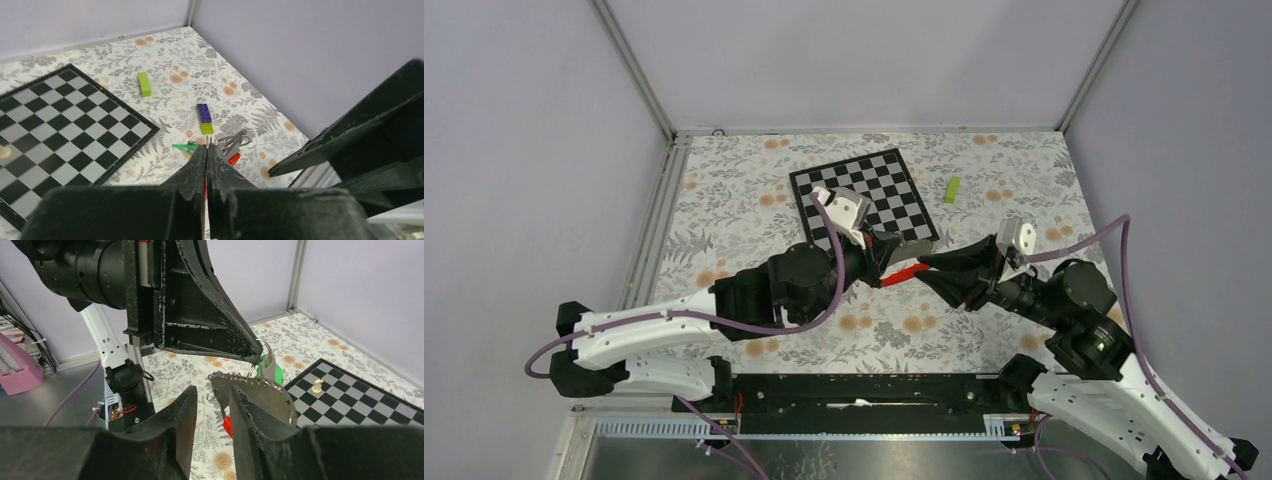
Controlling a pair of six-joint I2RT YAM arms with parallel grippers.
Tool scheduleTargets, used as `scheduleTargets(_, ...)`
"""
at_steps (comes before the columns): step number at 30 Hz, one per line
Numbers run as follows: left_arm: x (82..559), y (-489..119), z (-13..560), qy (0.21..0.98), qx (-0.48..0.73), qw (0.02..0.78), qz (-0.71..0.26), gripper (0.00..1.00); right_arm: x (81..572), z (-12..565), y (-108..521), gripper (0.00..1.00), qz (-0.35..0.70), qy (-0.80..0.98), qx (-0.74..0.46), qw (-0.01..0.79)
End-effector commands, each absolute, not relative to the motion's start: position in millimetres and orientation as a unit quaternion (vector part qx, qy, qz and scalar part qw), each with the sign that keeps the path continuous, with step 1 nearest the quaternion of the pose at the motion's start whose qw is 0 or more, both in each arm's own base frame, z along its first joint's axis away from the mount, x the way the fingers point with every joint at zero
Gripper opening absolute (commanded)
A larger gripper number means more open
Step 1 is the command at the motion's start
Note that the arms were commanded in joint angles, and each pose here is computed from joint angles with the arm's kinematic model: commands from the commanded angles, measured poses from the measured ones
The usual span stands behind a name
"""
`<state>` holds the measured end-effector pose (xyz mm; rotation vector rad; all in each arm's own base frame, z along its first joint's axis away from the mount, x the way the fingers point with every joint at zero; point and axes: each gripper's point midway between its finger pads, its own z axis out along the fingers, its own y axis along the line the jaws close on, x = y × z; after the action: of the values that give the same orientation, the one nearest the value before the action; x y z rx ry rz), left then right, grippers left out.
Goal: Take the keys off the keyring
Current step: Remove the key from the keyring.
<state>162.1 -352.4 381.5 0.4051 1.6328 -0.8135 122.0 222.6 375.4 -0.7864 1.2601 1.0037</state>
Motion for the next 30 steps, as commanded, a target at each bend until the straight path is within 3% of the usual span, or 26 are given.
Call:
scheduleTargets(1, 169, -337, 423, 0.685, 0.035, 0.591, -0.425, 0.00, 125, 393, 225, 0.36, 0.456, 0.535, -0.319, 0.636)
scheduleTargets(10, 170, -315, 444, 0.648, -0.070, 0.576, -0.493, 0.00, 128, 382, 239, 0.35, 0.469, 0.525, -0.329, 0.630)
scheduleTargets(30, 154, -311, 468, 0.560, -0.119, 0.542, -0.616, 0.00, 142, 415, 242, 0.37, 0.448, 0.383, -0.311, 0.745)
